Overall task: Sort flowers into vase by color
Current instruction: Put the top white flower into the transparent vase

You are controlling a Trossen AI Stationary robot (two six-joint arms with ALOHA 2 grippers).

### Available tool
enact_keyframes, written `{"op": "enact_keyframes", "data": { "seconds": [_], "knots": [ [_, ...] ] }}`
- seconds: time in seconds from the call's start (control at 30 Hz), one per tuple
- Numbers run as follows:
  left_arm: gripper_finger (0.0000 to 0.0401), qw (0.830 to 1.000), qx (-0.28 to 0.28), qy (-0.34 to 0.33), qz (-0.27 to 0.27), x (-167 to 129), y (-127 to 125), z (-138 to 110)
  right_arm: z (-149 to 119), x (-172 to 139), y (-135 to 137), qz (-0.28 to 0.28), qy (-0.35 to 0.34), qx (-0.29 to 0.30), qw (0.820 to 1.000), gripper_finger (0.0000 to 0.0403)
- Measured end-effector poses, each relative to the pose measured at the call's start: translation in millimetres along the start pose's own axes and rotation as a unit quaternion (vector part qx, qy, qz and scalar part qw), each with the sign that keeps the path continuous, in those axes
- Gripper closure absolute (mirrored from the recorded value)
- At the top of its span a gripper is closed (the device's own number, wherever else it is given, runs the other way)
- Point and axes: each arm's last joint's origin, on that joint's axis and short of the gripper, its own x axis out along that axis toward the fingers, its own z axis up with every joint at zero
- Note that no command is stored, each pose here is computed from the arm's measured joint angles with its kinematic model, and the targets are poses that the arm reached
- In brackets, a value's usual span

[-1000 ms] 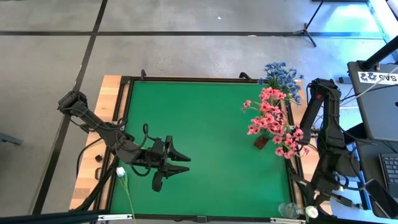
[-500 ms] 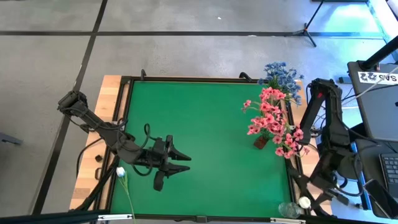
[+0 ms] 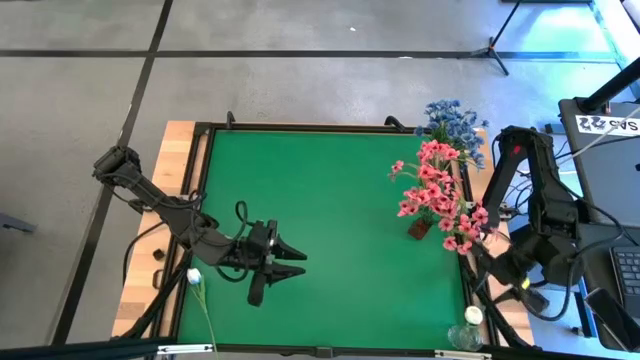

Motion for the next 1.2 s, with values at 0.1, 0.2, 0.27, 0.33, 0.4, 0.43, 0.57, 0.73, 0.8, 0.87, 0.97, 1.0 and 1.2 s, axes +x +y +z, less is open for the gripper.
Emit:
{"op": "enact_keyframes", "data": {
  "seconds": [0.1, 0.2, 0.27, 0.33, 0.4, 0.43, 0.57, 0.73, 0.8, 0.87, 0.97, 1.0, 1.2],
  "knots": [
    [0.0246, 1.0, -0.03, 0.0, -0.001, 0, 0, 0, -1, -6, -4, -0.024, 0.023, 0.039, 0.999, 0.0207],
    [0.0246, 0.998, -0.07, -0.001, -0.001, 0, 0, 0, -1, -12, -6, -0.034, 0.039, 0.084, 0.995, 0.0207],
    [0.0246, 0.997, -0.078, -0.002, -0.002, 0, 0, 1, -3, -14, -8, -0.043, 0.055, 0.115, 0.991, 0.0207],
    [0.0246, 0.997, -0.075, -0.003, -0.003, 0, 0, 1, -4, -17, -9, -0.051, 0.076, 0.149, 0.985, 0.0207],
    [0.0246, 0.998, -0.07, -0.004, -0.003, 0, -1, 1, -6, -19, -11, -0.058, 0.092, 0.184, 0.977, 0.0207],
    [0.0246, 0.997, -0.074, -0.004, -0.003, 0, -1, 1, -6, -20, -11, -0.06, 0.095, 0.202, 0.973, 0.0207],
    [0.0246, 0.994, -0.102, -0.019, 0.045, 7, 5, -5, -6, -23, -12, -0.074, 0.101, 0.259, 0.958, 0.0207],
    [0.0246, 0.96, -0.174, -0.016, 0.219, 19, 45, -22, -8, -25, -18, -0.117, 0.082, 0.297, 0.944, 0.0207],
    [0.0246, 0.938, -0.201, 0.008, 0.282, 20, 62, -33, -8, -25, -19, -0.131, 0.063, 0.303, 0.942, 0.0207],
    [0.0246, 0.914, -0.214, 0.03, 0.343, 19, 78, -44, -8, -26, -20, -0.139, 0.055, 0.315, 0.937, 0.0207],
    [0.0248, 0.875, -0.238, 0.044, 0.42, 14, 95, -56, -8, -25, -20, -0.143, 0.051, 0.343, 0.927, 0.0207],
    [0.0251, 0.859, -0.254, 0.049, 0.442, 12, 99, -60, -8, -25, -20, -0.143, 0.05, 0.347, 0.925, 0.0207],
    [0.028, 0.73, -0.367, 0.069, 0.572, -6, 107, -95, -9, -18, -14, -0.138, 0.086, 0.369, 0.915, 0.0207]
  ]
}}
